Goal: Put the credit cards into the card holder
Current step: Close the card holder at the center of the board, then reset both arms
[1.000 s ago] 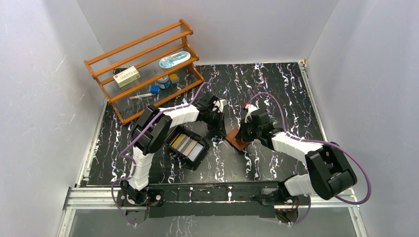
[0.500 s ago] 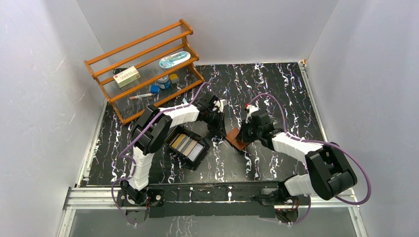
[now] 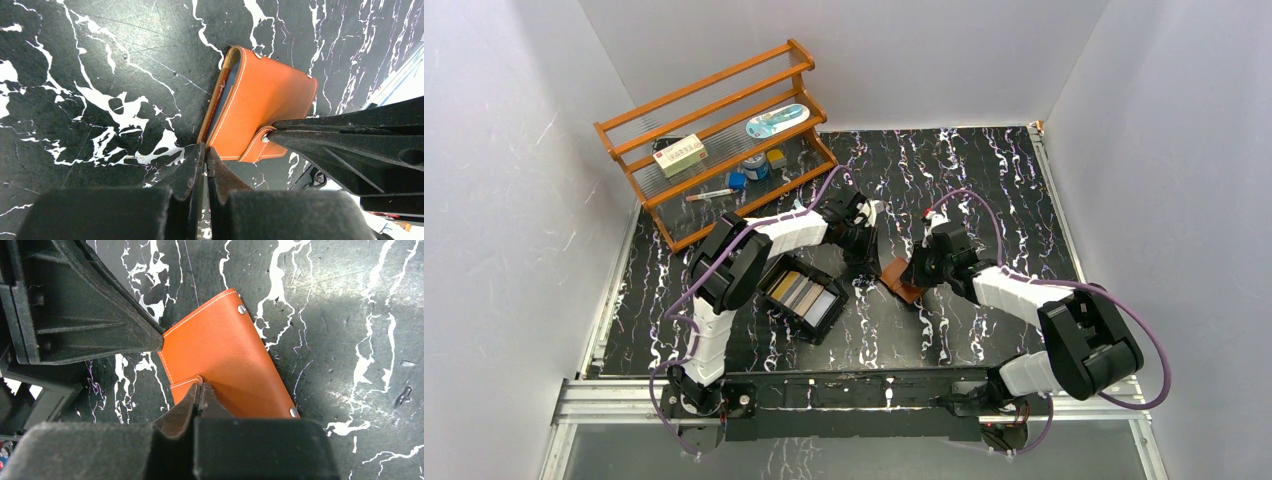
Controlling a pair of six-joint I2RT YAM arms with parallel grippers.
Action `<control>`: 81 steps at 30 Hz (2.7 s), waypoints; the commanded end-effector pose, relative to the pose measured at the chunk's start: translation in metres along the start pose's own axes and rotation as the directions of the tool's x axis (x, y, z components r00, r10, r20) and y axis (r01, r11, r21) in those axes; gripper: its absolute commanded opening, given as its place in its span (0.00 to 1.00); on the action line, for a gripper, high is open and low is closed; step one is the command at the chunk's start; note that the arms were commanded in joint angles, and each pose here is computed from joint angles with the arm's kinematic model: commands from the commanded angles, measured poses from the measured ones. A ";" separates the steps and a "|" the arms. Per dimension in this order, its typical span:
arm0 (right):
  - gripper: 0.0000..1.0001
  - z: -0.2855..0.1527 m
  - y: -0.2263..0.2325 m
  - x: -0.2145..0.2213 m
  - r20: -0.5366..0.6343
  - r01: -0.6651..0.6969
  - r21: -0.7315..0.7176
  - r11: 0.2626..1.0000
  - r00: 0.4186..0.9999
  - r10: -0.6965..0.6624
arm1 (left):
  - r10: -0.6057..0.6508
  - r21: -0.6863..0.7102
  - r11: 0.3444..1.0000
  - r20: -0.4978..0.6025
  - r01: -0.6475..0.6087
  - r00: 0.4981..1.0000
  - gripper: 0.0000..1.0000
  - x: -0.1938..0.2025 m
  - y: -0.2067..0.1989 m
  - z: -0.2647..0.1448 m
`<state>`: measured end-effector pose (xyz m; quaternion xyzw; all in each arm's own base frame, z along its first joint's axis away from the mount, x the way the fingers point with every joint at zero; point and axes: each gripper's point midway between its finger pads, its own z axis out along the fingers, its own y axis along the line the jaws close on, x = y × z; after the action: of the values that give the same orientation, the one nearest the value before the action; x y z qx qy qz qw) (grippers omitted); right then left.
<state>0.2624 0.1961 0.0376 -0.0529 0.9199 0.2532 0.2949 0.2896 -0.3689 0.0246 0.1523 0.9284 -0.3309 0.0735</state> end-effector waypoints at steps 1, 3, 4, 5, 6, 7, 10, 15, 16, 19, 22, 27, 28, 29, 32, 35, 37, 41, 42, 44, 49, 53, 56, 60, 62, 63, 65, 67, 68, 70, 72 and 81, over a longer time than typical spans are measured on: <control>0.00 0.004 -0.043 0.041 -0.110 -0.030 0.186 0.982 0.993 0.051 | 0.016 -0.096 0.995 -0.011 -0.017 1.000 0.00 -0.001 0.020 -0.009; 0.00 0.004 -0.047 0.045 -0.118 -0.039 0.203 0.978 0.991 0.064 | 0.014 -0.090 0.996 -0.007 -0.015 1.000 0.00 -0.004 0.020 -0.010; 0.00 0.004 -0.048 0.046 -0.116 -0.047 0.212 0.976 0.991 0.073 | 0.013 -0.087 0.996 -0.005 -0.014 1.000 0.00 -0.006 0.020 -0.011; 0.00 0.003 -0.049 0.046 -0.114 -0.051 0.216 0.975 0.990 0.077 | 0.012 -0.086 0.996 -0.003 -0.012 1.000 0.00 -0.007 0.021 -0.012; 0.00 0.003 -0.048 0.046 -0.111 -0.052 0.216 0.975 0.991 0.077 | 0.012 -0.085 0.996 0.002 -0.012 1.000 0.00 -0.009 0.021 -0.014; 0.00 0.002 -0.047 0.046 -0.108 -0.052 0.217 0.975 0.991 0.077 | 0.010 -0.087 0.996 0.003 -0.010 1.000 0.00 -0.010 0.021 -0.015; 0.00 0.002 -0.043 0.053 -0.115 -0.049 0.224 0.973 0.990 0.076 | 0.004 -0.084 0.996 0.008 -0.004 1.000 0.00 -0.014 0.023 -0.019; 0.00 0.003 -0.044 0.067 -0.117 -0.071 0.250 0.966 0.988 0.103 | 0.010 -0.078 0.997 0.020 -0.008 1.000 0.00 -0.022 0.027 -0.025; 0.00 0.004 -0.045 0.069 -0.118 -0.071 0.257 0.964 0.987 0.105 | 0.010 -0.076 0.997 0.023 -0.008 1.000 0.00 -0.024 0.027 -0.026; 0.00 0.007 -0.048 0.073 -0.125 -0.068 0.286 0.956 0.986 0.108 | 0.012 -0.070 0.998 0.028 -0.010 1.000 0.00 -0.028 0.026 -0.028; 0.00 0.006 -0.052 0.078 -0.118 -0.081 0.312 0.947 0.985 0.123 | 0.014 -0.062 0.998 0.030 -0.013 0.999 0.00 -0.029 0.024 -0.028; 0.00 0.007 -0.047 0.071 -0.106 -0.085 0.304 0.949 0.987 0.123 | 0.018 -0.051 0.999 0.036 -0.016 0.999 0.00 -0.033 0.021 -0.030; 0.00 0.007 -0.044 0.065 -0.096 -0.087 0.296 0.951 0.988 0.120 | 0.019 -0.049 0.999 0.037 -0.017 0.999 0.00 -0.033 0.020 -0.030; 0.00 0.006 -0.041 0.059 -0.084 -0.089 0.294 0.952 0.989 0.119 | 0.020 -0.043 0.999 0.040 -0.018 0.999 0.00 -0.035 0.018 -0.032; 0.02 0.005 -0.032 0.036 -0.049 -0.089 0.288 0.954 0.993 0.107 | 0.023 -0.022 1.000 0.046 -0.022 0.999 0.11 -0.038 0.012 -0.035; 0.10 0.007 -0.018 0.008 -0.002 -0.046 0.237 0.970 0.999 0.048 | 0.033 0.000 0.999 0.062 -0.033 0.998 0.18 -0.044 0.003 -0.041; 0.15 0.008 -0.011 -0.008 0.015 -0.021 0.202 0.979 1.000 0.018 | 0.034 0.021 0.999 0.073 -0.035 0.997 0.24 -0.047 -0.005 -0.049; 0.31 -0.005 0.001 -0.039 0.038 -0.001 0.189 0.982 0.999 -0.006 | 0.044 -0.017 0.999 0.136 -0.042 0.990 0.32 -0.061 -0.009 -0.077; 0.37 -0.013 0.006 -0.047 0.057 -0.001 0.180 0.984 0.998 -0.010 | 0.052 -0.028 0.998 0.161 -0.048 0.986 0.33 -0.066 -0.012 -0.089; 0.43 -0.031 0.021 -0.069 0.116 -0.003 0.151 0.989 0.993 -0.015 | 0.071 -0.059 0.996 0.212 -0.060 0.975 0.34 -0.077 -0.015 -0.114; 0.66 -0.087 0.054 -0.115 0.239 0.040 0.094 0.995 0.969 -0.062 | 0.160 -0.174 0.979 0.338 -0.106 0.927 0.41 -0.092 -0.029 -0.181; 0.98 -0.132 0.071 -0.142 0.323 0.045 0.084 0.995 0.944 -0.070 | 0.206 -0.245 0.963 0.400 -0.112 0.893 0.62 -0.086 -0.034 -0.223; 0.98 -0.161 0.090 -0.150 0.358 0.052 0.016 0.999 0.932 -0.055 | 0.224 -0.261 0.959 0.448 -0.113 0.865 0.97 -0.077 -0.045 -0.255; 0.98 -0.200 0.097 -0.153 0.393 0.020 0.004 1.000 0.919 -0.020 | 0.256 -0.298 0.949 0.546 -0.101 0.798 0.98 -0.063 -0.059 -0.310; 0.98 -0.214 0.096 -0.152 0.411 0.014 0.008 1.000 0.911 -0.016 | 0.268 -0.314 0.945 0.580 -0.093 0.769 0.98 -0.055 -0.062 -0.330; 0.98 -0.219 0.095 -0.151 0.420 0.013 0.010 1.000 0.907 -0.016 | 0.276 -0.308 0.946 0.609 -0.099 0.744 0.98 -0.048 -0.068 -0.344; 0.98 -0.230 0.094 -0.149 0.440 0.013 0.008 1.000 0.898 -0.015 | 0.263 -0.291 0.953 0.654 -0.085 0.710 0.98 -0.036 -0.072 -0.359; 0.98 -0.239 0.095 -0.149 0.462 0.006 -0.004 1.000 0.887 -0.003 | 0.239 -0.268 0.961 0.689 -0.065 0.685 0.98 -0.024 -0.072 -0.368; 0.98 -0.243 0.096 -0.149 0.474 0.004 -0.012 1.000 0.880 0.002 | 0.223 -0.256 0.965 0.702 -0.053 0.676 0.98 -0.017 -0.072 -0.371; 0.98 -0.247 0.096 -0.148 0.493 -0.004 -0.025 1.000 0.870 0.016 | 0.206 -0.239 0.970 0.715 -0.044 0.668 0.98 -0.005 -0.068 -0.371; 0.98 -0.245 0.095 -0.146 0.501 -0.025 -0.039 0.999 0.864 0.041 | 0.204 -0.225 0.973 0.717 -0.056 0.667 0.98 0.006 -0.065 -0.366; 0.98 -0.235 0.099 -0.144 0.484 -0.045 -0.073 0.996 0.872 0.075 | 0.179 -0.179 0.982 0.731 -0.068 0.658 0.98 0.019 -0.062 -0.357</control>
<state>0.2275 0.1504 0.3169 0.0244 0.8224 0.2772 0.4963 0.2379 -0.1777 0.3149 0.0663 0.8451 -0.2695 0.4570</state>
